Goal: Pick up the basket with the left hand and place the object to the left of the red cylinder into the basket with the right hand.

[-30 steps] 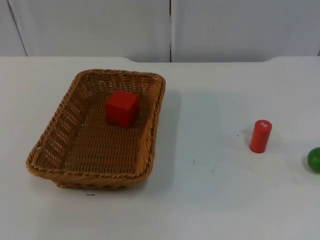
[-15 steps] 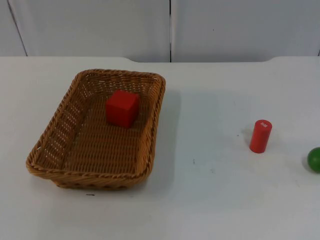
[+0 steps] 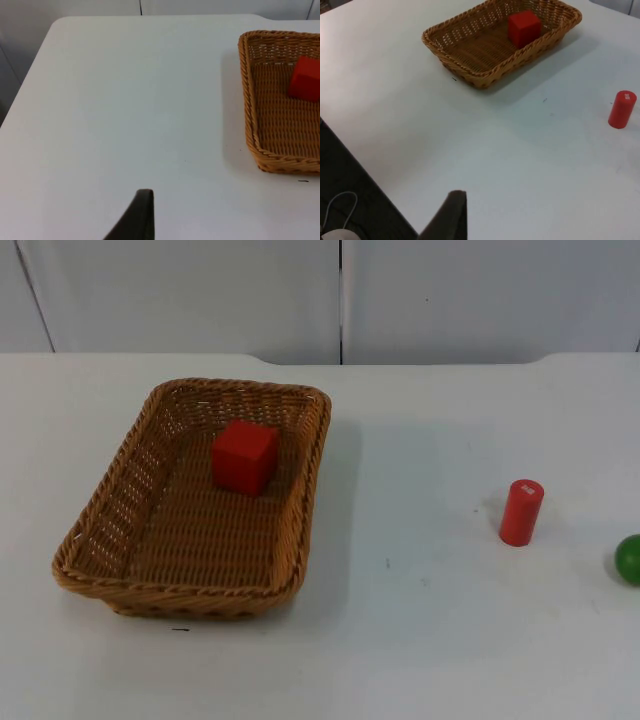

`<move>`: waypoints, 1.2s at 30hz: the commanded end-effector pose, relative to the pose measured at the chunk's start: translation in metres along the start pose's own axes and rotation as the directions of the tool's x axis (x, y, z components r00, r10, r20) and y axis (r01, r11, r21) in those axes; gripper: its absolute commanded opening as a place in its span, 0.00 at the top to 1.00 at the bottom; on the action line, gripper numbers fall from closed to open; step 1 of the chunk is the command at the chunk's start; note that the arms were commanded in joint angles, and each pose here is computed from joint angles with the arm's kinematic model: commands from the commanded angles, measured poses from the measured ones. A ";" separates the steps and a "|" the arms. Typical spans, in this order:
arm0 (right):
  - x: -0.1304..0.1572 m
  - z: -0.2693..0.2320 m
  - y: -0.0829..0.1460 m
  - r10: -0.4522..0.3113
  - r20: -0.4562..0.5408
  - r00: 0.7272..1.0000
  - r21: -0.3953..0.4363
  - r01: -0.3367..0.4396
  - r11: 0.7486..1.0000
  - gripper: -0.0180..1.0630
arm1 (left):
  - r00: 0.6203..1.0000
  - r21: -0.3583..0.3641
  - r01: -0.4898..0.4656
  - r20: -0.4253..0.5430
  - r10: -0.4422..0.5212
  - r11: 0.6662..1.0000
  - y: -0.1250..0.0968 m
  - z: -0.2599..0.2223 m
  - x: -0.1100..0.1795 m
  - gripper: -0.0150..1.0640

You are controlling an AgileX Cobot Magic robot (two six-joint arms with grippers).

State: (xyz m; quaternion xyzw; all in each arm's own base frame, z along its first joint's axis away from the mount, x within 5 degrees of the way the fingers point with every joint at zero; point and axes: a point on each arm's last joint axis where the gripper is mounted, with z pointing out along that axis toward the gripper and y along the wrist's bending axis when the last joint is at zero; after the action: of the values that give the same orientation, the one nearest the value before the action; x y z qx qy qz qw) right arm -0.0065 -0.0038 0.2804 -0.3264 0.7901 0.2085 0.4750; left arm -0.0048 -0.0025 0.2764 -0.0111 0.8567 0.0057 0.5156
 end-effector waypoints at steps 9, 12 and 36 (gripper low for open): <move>0.000 0.000 0.000 -0.002 0.008 1.000 -0.001 0.002 1.000 0.01 | 1.000 0.015 0.001 -0.005 -0.001 1.000 -0.001 0.001 0.001 0.01; 0.000 0.000 0.000 -0.002 0.008 1.000 0.001 0.002 1.000 0.01 | 1.000 0.013 0.002 -0.005 -0.002 1.000 -0.001 0.001 0.001 0.01; -0.001 0.002 0.004 0.201 0.060 0.978 0.400 -0.208 0.893 0.01 | 1.000 0.009 0.000 -0.005 0.000 1.000 0.000 0.001 0.001 0.01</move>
State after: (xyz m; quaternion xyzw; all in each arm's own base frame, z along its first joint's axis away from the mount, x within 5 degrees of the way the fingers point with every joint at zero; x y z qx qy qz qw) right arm -0.0076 -0.0007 0.2804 -0.1554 0.8406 0.1064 0.5078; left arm -0.0048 -0.0025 0.2764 -0.0111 0.8567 0.0057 0.5156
